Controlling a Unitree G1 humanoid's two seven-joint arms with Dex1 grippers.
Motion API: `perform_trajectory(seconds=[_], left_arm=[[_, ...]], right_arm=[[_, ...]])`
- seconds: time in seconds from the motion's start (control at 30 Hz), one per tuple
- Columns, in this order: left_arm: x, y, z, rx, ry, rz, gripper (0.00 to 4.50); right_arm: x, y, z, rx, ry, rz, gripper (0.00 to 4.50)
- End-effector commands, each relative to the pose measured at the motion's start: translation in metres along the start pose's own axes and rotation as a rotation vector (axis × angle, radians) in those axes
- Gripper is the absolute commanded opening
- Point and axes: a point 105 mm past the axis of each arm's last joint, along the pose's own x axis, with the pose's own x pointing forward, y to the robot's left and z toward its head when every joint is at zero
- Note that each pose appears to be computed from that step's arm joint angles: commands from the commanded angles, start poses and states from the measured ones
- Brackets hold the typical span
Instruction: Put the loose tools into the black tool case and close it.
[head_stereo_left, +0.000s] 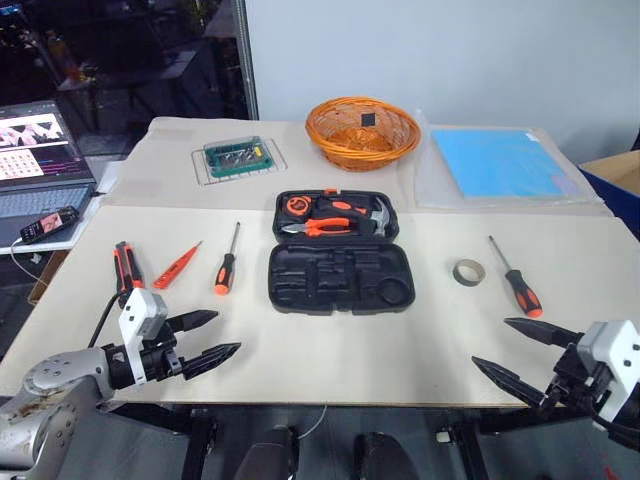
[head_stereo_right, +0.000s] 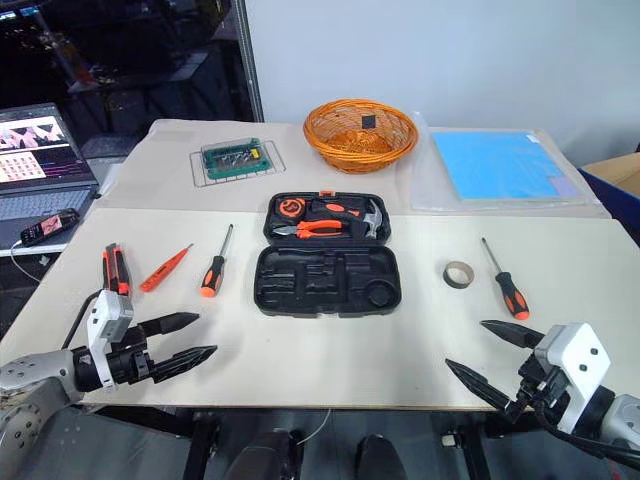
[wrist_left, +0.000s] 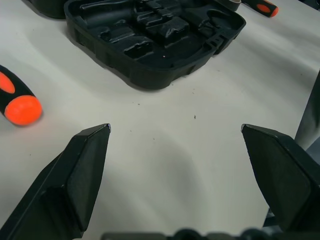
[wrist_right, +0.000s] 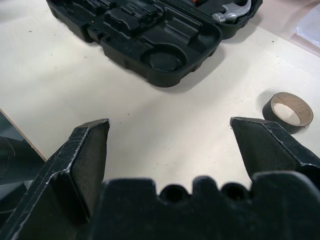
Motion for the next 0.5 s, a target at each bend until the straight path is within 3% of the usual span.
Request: perform_trajectory(seconds=[0.03, 0.13, 0.3, 0.4, 0.5], left_arm=[[0.001, 0.008, 0.015, 0.029, -0.041, 0.075, 4.50], [0.008, 0.020, 0.032, -0.019, -0.125, 0.214, 4.50], [0.008, 0.040, 0.037, -0.084, -0.156, 0.390, 4.50], [0.004, 0.066, 0.035, -0.163, -0.109, 0.596, 4.50], [-0.006, 0.090, 0.040, -0.240, -0.063, 0.717, 4.50]], right_arm=[[0.001, -0.003, 0.011, -0.032, -0.062, -0.022, 4.45], [0.017, 0.000, 0.027, -0.039, -0.160, -0.001, 4.45], [0.040, 0.004, 0.057, -0.071, -0.279, 0.025, 4.45], [0.055, 0.017, 0.094, -0.060, -0.402, 0.162, 4.45], [0.064, 0.032, 0.113, -0.079, -0.431, 0.315, 4.45]])
